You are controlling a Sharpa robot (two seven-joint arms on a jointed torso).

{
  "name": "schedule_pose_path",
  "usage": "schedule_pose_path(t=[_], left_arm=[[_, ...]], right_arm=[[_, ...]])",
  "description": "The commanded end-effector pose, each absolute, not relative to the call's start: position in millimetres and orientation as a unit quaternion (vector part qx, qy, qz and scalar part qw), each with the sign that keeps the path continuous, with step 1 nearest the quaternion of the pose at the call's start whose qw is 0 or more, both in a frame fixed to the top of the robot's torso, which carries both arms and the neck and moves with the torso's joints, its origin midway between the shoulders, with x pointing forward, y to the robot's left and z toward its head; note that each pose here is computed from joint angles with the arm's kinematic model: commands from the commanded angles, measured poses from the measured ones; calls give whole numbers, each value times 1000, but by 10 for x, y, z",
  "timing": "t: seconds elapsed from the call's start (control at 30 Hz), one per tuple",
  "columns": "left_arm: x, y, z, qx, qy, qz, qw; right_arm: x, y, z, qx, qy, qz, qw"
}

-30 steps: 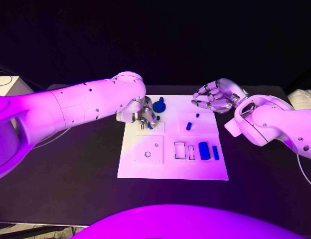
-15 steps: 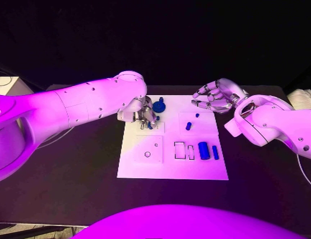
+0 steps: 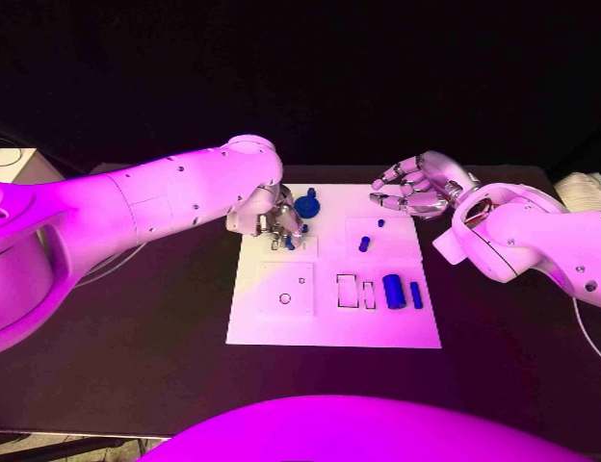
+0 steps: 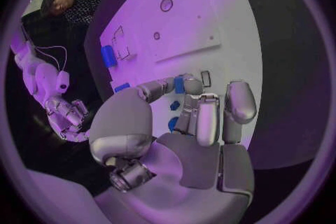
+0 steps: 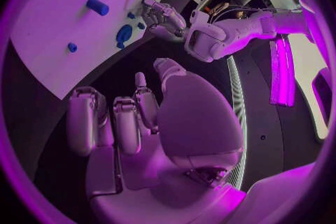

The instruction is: Assemble the parts on the task board

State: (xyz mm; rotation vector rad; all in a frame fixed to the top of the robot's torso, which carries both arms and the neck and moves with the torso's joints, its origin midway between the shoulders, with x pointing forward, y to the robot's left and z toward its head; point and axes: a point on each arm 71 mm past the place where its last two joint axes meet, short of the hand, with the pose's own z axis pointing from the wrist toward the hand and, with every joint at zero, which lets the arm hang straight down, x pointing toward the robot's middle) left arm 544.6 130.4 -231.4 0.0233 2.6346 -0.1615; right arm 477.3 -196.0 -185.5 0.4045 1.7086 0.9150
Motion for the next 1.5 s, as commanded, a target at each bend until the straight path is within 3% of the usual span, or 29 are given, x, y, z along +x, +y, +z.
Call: schedule_pose_path(t=[0.03, 1.1, 1.5], left_arm=[[5397, 1293, -2401, 10, 971, -59, 230], [5435, 1389, -2395, 4, 967, -48, 249], [5404, 1500, -2299, -10, 958, -61, 281]], right_arm=[[4766, -1947, -1855, 162, 723, 389, 547], [4766, -1950, -1852, 162, 722, 390, 548], [4768, -1963, -1857, 163, 722, 389, 549]])
